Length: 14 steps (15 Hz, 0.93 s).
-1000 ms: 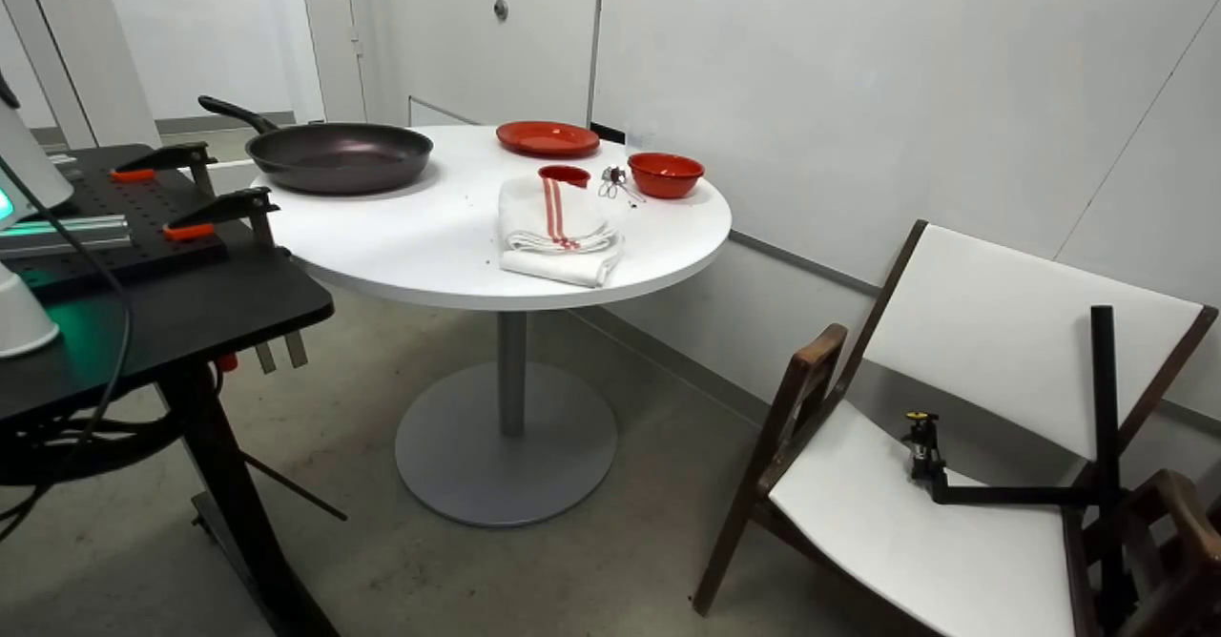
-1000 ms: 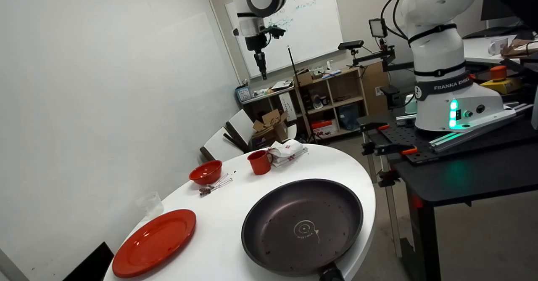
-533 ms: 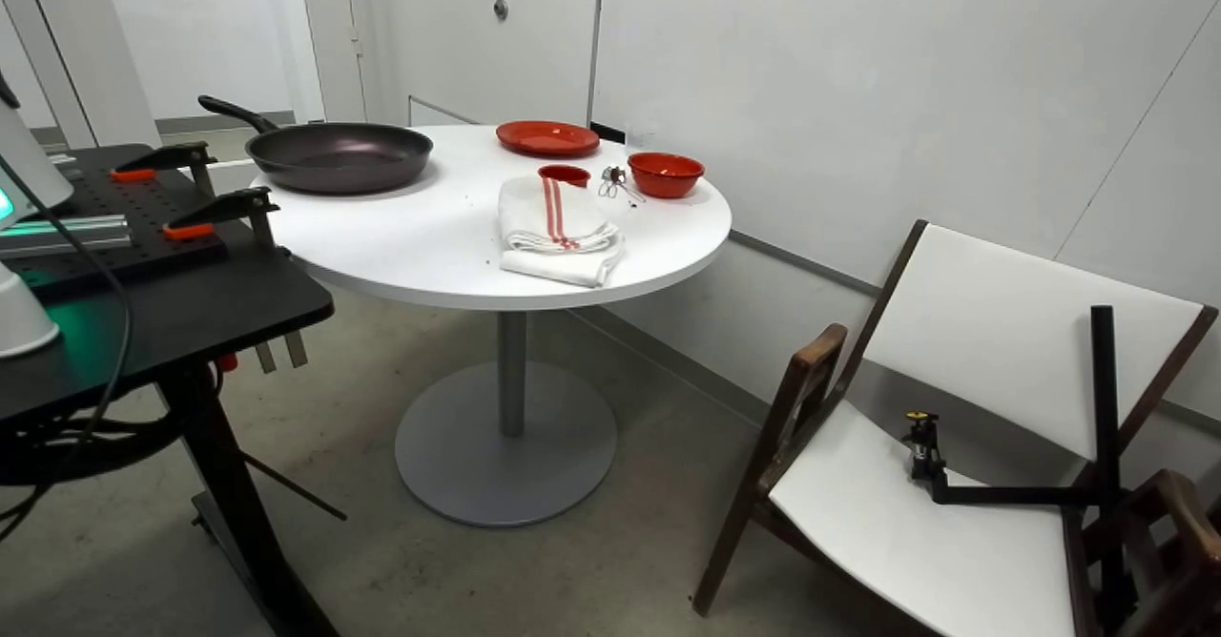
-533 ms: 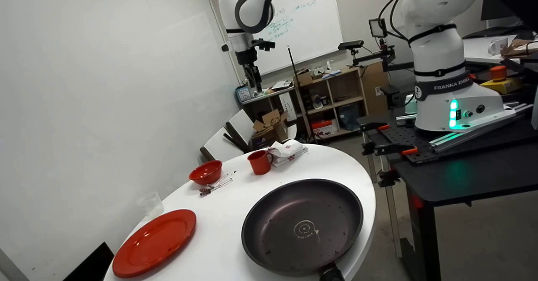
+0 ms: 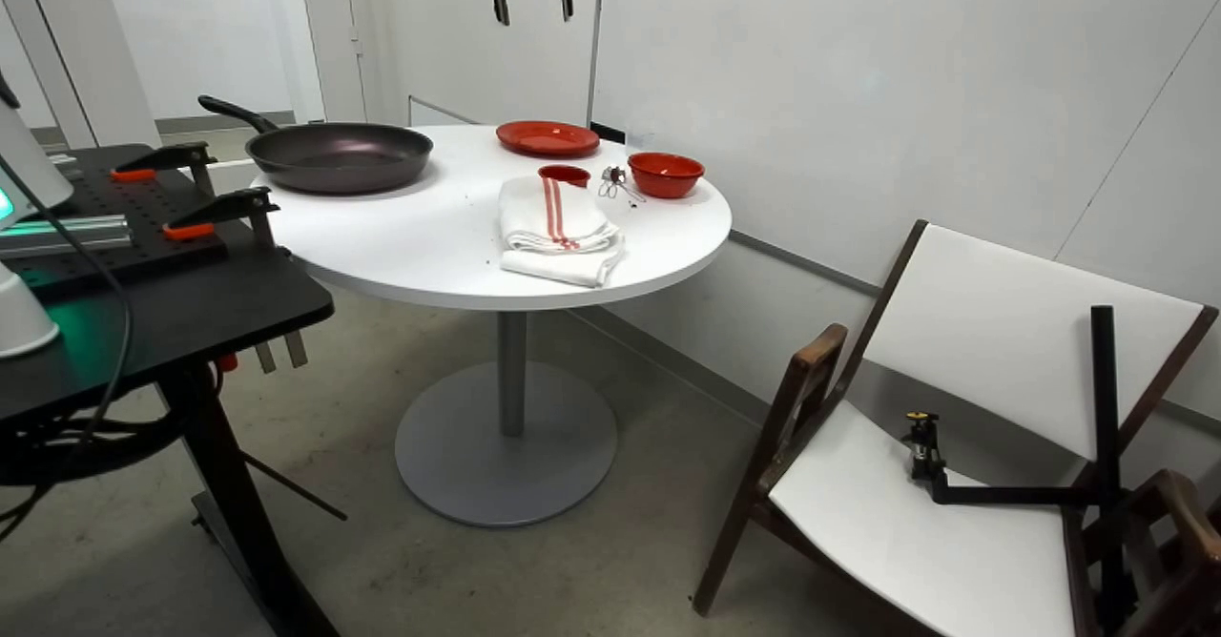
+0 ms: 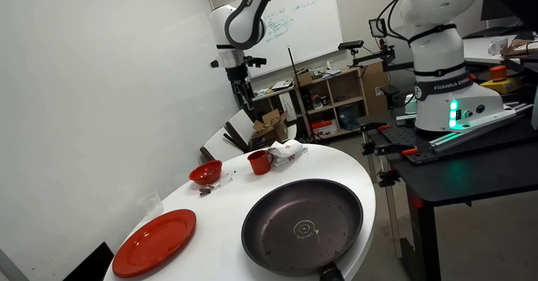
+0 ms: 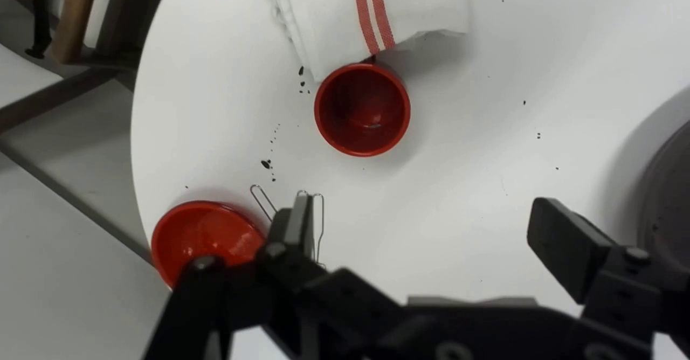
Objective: Pick up the red cup and put it on the left side of the table
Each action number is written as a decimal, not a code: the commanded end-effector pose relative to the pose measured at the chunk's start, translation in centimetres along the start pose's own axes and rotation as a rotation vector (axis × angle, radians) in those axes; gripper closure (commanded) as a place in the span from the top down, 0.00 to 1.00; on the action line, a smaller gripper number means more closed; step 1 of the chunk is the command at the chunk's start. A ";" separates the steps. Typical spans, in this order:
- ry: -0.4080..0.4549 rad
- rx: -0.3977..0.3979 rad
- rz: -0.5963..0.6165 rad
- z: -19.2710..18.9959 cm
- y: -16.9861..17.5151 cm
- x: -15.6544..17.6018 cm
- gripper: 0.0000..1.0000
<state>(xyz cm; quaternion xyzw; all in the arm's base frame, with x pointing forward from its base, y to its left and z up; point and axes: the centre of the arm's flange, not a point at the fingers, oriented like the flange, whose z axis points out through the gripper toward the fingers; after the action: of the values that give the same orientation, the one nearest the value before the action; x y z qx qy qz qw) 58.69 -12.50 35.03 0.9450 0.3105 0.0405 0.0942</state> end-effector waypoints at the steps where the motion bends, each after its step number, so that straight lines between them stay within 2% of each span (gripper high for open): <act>1: 0.058 0.050 -0.046 2.4 1.4 2.2 1.00; 9: 0.078 0.170 -0.048 8.8 3.7 3.6 1.00; 14: 0.052 0.220 -0.030 13.0 3.0 3.9 1.00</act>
<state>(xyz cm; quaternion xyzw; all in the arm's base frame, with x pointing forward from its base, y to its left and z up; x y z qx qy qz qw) 63.74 -14.39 24.68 0.9441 0.3280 0.0340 0.0025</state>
